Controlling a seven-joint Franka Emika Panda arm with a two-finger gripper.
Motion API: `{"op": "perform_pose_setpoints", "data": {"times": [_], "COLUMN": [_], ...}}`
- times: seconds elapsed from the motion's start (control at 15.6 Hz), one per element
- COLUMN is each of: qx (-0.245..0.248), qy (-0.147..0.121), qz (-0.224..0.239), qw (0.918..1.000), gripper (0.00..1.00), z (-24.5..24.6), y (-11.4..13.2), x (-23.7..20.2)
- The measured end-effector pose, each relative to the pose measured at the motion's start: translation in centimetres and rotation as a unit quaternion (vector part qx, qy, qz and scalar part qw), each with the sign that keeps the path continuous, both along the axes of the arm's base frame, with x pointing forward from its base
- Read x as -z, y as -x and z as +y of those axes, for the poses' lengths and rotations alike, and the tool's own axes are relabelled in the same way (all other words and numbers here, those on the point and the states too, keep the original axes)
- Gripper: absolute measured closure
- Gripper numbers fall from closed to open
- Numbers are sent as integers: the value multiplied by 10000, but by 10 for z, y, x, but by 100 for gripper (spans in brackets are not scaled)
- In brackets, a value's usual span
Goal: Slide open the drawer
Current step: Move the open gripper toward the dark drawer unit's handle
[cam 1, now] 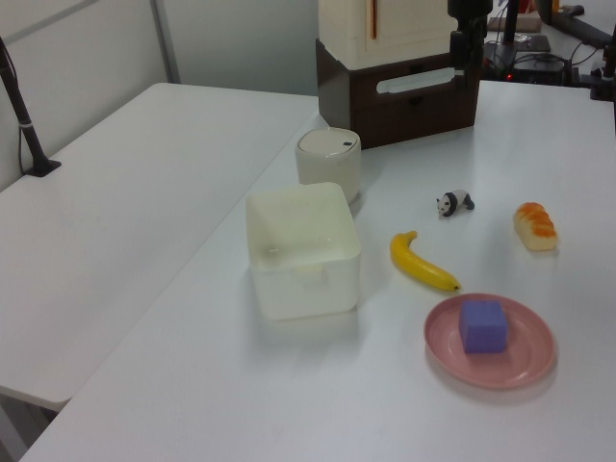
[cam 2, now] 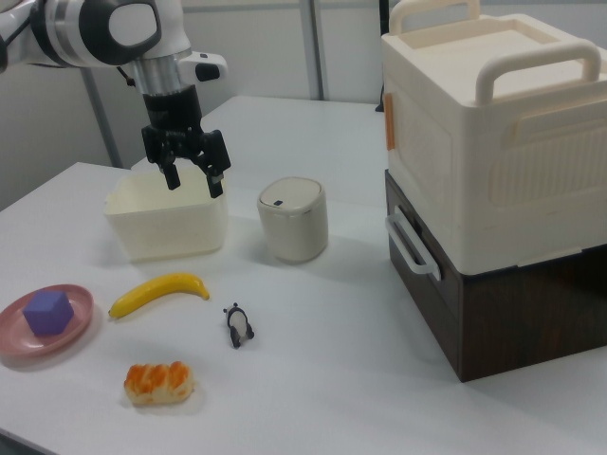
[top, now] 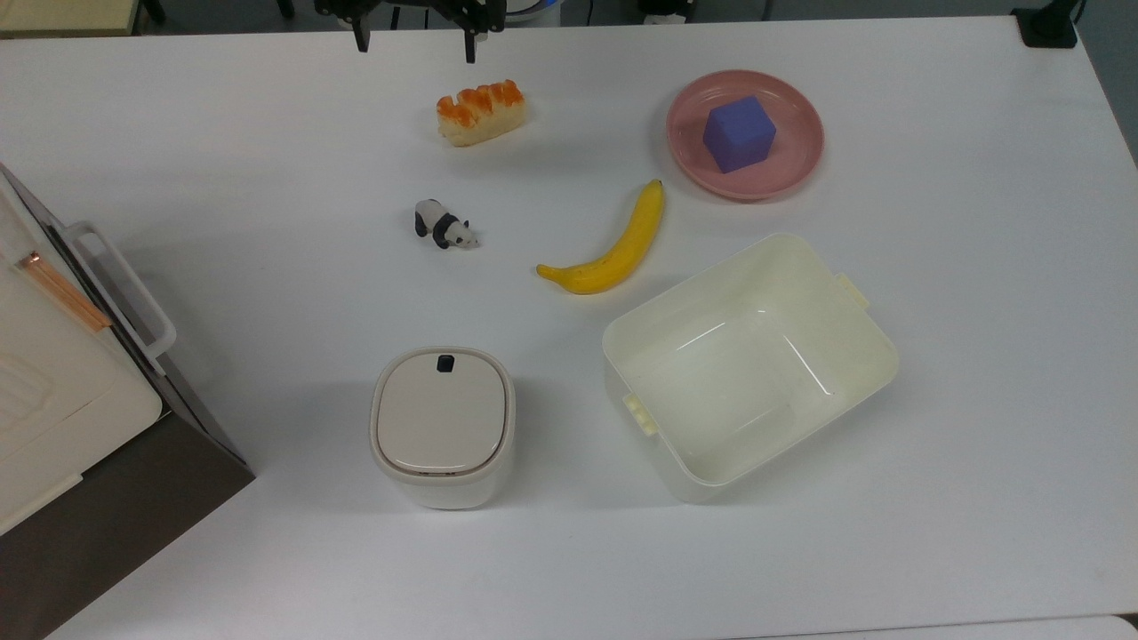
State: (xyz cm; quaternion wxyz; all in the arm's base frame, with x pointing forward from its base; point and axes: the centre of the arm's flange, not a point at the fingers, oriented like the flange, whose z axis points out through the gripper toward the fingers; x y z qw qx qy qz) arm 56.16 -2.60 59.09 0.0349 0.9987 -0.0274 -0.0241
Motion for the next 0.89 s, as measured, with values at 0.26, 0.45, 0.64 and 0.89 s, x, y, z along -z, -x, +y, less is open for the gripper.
{"op": "perform_pose_setpoints", "data": {"times": [0.26, 0.45, 0.64, 0.89], "qx": [-459, -1093, -1842, -2438], "qy": [-23, -52, -68, 13], "qz": [33, 49, 23, -241], "qw": [9989, 9940, 9829, 9695], "gripper": [0, 0, 0, 0], "z": [-1, -1, -6, -30], "y": [0, -1, -5, -15], "x": [0, 0, 2, 3]}}
